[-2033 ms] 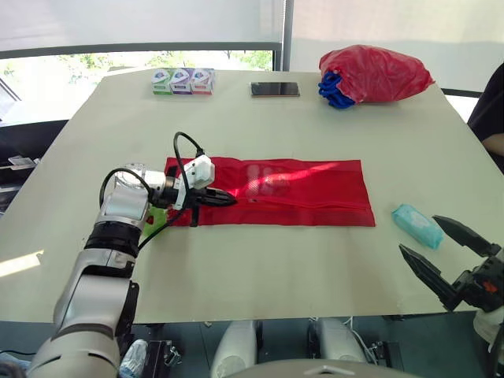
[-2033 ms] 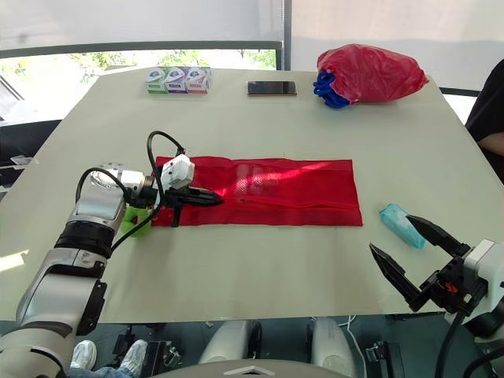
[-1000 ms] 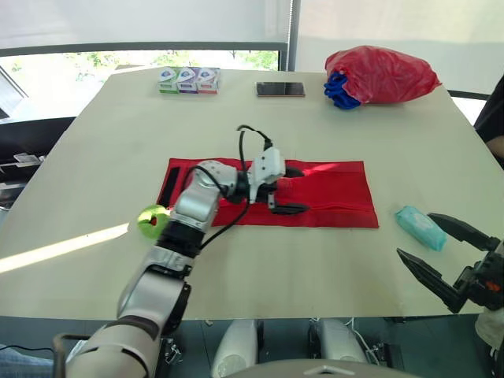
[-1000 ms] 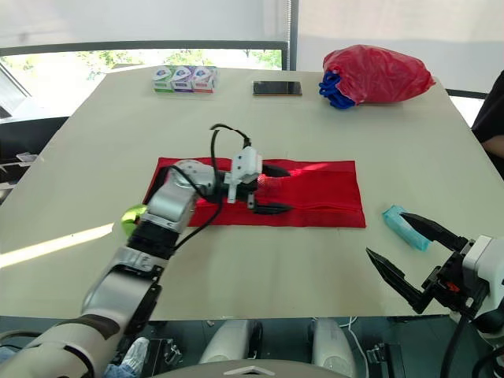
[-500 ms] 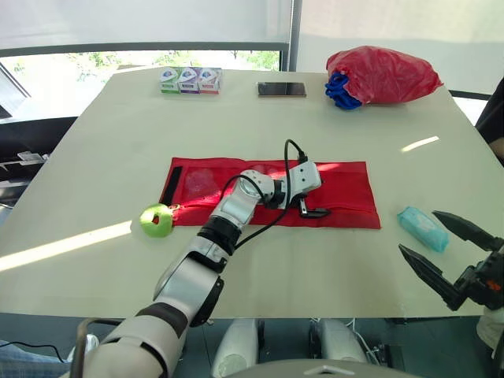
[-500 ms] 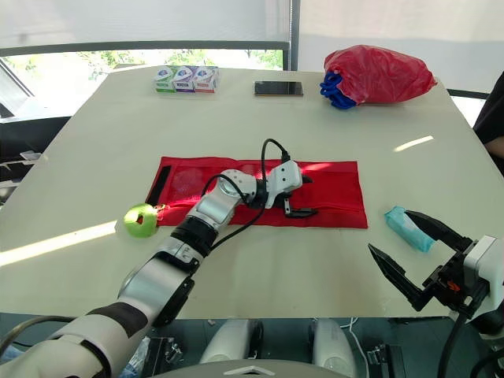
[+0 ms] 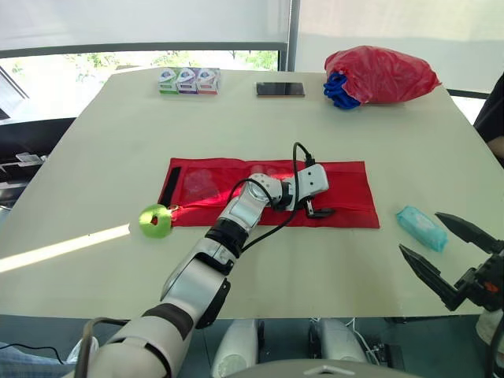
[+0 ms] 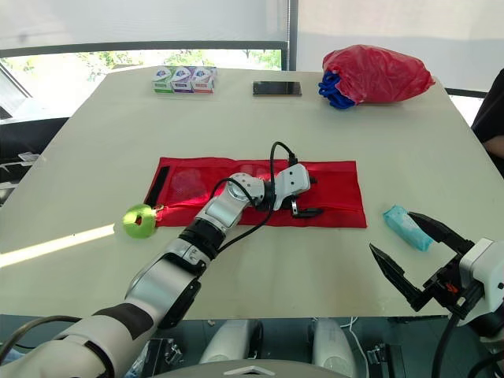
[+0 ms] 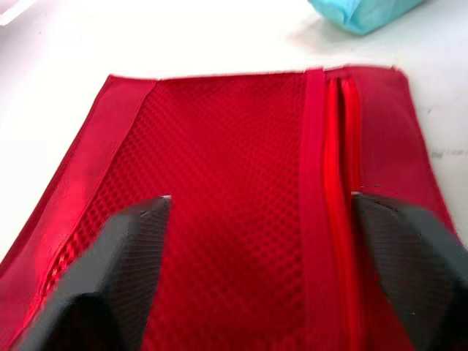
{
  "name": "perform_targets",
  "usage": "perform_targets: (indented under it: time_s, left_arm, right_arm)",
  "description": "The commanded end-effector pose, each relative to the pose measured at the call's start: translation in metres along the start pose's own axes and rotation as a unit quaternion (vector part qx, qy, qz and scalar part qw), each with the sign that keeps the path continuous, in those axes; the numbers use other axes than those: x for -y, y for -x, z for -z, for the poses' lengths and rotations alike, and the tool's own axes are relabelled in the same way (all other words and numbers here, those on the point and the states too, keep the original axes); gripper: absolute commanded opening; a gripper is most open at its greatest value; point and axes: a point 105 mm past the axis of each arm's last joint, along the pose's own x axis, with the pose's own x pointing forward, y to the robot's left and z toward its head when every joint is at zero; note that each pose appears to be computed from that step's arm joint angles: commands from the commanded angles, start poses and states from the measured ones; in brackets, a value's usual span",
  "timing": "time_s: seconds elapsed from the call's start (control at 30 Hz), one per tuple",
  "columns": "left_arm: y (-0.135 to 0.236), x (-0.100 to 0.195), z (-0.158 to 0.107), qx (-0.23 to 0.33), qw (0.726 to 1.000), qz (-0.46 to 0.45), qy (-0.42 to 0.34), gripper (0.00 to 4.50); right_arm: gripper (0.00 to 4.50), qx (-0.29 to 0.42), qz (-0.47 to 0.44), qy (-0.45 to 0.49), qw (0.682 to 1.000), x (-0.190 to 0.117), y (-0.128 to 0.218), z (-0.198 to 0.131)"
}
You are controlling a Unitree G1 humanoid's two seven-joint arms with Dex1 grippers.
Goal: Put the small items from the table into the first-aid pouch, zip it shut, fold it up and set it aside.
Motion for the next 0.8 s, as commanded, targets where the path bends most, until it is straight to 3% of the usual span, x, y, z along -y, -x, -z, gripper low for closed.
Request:
perform_targets:
  time_s: [0.03, 0.2, 0.47, 0.63, 0.8]
  left_arm:
    - [0.0, -0.004, -0.009, 0.01, 1.0, -0.005, -0.01, 2.21]
    - [0.001, -0.006, -0.011, 0.018, 1.0, -0.009, -0.005, 0.04]
    - [0.007, -0.008, -0.012, 0.03, 0.999, -0.006, 0.017, 0.04]
    - [0.014, -0.011, -0.016, 0.049, 0.999, -0.014, 0.014, 0.04]
    - [0.016, -0.003, -0.024, 0.081, 0.997, 0.006, 0.009, 0.04]
  right_arm:
    - [4.5, 0.016, -0.006, 0.02, 1.0, -0.004, -0.002, -0.011]
    - [4.5, 0.017, -0.004, 0.019, 1.0, -0.003, -0.003, -0.011]
    - [4.5, -0.008, 0.03, 0.016, 0.999, 0.007, 0.0, 0.0]
    - [4.5, -0.072, 0.116, 0.006, 0.991, 0.039, 0.01, 0.031]
    - [4.5, -0.142, 0.133, 0.01, 0.981, 0.066, 0.007, 0.068]
